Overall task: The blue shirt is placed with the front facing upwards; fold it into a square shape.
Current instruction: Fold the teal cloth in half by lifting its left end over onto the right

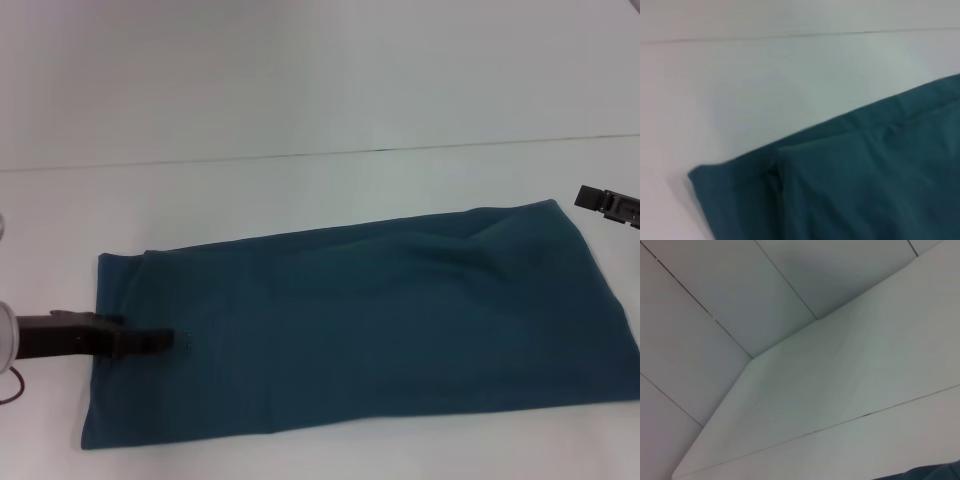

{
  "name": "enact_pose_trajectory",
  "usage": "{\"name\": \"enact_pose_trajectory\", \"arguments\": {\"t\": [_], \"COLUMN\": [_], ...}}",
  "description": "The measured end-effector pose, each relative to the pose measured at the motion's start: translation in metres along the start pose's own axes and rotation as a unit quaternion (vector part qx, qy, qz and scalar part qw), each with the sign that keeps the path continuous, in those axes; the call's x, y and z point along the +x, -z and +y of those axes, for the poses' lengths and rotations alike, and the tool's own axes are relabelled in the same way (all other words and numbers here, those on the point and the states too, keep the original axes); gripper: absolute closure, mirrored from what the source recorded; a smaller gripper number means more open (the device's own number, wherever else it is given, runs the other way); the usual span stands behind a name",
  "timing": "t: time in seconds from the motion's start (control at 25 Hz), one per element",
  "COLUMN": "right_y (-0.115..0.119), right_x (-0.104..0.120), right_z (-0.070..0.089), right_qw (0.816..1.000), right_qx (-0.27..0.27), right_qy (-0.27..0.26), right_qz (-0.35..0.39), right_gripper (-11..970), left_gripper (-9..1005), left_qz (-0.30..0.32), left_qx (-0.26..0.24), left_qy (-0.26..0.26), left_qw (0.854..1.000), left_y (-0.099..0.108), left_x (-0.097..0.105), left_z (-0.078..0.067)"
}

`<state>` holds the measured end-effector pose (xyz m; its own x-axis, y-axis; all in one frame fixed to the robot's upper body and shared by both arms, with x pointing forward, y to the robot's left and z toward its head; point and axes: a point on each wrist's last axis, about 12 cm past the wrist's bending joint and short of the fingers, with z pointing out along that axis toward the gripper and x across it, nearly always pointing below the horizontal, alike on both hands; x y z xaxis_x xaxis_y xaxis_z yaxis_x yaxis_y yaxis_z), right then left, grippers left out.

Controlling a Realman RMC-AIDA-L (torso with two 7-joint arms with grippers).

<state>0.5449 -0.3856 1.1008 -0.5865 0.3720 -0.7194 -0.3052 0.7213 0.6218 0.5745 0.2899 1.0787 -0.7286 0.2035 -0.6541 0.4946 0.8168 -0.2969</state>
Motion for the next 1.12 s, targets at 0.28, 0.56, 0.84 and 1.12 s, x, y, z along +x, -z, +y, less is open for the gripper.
{"name": "enact_pose_trajectory", "arguments": {"t": [0.28,0.56,0.84,1.12], "right_y": [0.0,0.0,0.001,0.001], "right_x": [0.0,0.0,-0.001,-0.001], "right_z": [0.0,0.0,-0.001,-0.001], "right_qw": [1.0,1.0,1.0,1.0], "right_qx": [0.0,0.001,0.001,0.001], "right_qy": [0.0,0.0,0.0,0.0], "right_qz": [-0.001,-0.002,-0.003,-0.003], "right_gripper": [33,33,33,33], "left_gripper": [106,106,106,106], "left_qz": [0.001,0.02,0.03,0.016], "left_qx": [-0.002,-0.008,-0.005,-0.01], "left_qy": [-0.006,-0.003,-0.002,-0.009], "left_qw": [1.0,1.0,1.0,1.0], "left_y": [0.006,0.007,0.005,0.015], "left_x": [-0.003,0.004,0.009,0.0], "left_z": [0.002,0.004,0.002,0.004]}}
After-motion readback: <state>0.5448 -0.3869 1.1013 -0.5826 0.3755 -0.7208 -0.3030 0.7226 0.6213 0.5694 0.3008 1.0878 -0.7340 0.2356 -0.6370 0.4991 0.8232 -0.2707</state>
